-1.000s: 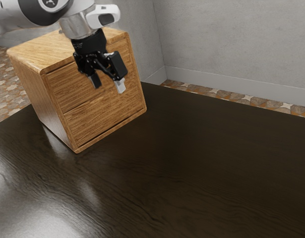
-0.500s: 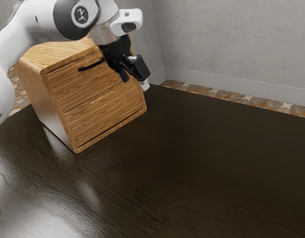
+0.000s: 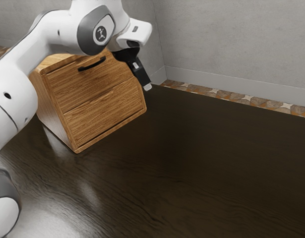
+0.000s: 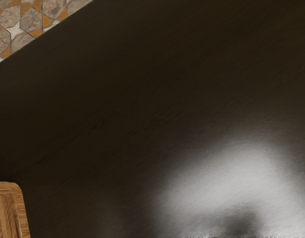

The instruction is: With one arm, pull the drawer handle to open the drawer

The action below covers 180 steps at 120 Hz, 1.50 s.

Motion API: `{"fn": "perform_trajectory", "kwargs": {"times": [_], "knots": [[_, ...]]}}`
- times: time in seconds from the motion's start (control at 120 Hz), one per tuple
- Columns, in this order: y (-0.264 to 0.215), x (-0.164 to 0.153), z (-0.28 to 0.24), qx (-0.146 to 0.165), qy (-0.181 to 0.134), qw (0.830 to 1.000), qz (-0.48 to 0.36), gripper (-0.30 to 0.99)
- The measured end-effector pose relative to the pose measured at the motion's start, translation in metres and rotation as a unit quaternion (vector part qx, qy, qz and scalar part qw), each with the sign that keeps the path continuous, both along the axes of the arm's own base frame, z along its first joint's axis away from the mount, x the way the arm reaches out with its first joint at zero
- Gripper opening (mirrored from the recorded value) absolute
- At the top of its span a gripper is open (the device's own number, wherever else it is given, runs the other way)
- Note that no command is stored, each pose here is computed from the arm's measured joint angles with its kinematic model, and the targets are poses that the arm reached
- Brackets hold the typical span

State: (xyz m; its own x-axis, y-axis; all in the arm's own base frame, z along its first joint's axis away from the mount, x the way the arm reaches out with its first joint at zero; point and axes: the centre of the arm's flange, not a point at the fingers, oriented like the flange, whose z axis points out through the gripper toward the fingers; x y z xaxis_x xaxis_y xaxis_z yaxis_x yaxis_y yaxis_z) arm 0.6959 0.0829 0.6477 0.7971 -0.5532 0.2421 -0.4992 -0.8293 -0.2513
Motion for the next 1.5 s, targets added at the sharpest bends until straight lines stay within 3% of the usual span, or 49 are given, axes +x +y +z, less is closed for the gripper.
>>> {"fn": "perform_trajectory", "kwargs": {"times": [0.183,0.308,0.617,0.95,1.5], "knots": [[0.018,0.005,-0.005,0.063,0.000,0.998,-0.016,0.69],[0.028,0.002,-0.006,0.082,0.012,0.996,-0.012,0.69],[0.047,-0.007,-0.008,0.080,0.039,0.996,0.025,0.69],[0.052,-0.017,-0.002,0.066,0.047,0.992,0.098,0.69],[0.096,-0.028,0.020,0.092,0.008,0.979,0.184,0.69]]}}
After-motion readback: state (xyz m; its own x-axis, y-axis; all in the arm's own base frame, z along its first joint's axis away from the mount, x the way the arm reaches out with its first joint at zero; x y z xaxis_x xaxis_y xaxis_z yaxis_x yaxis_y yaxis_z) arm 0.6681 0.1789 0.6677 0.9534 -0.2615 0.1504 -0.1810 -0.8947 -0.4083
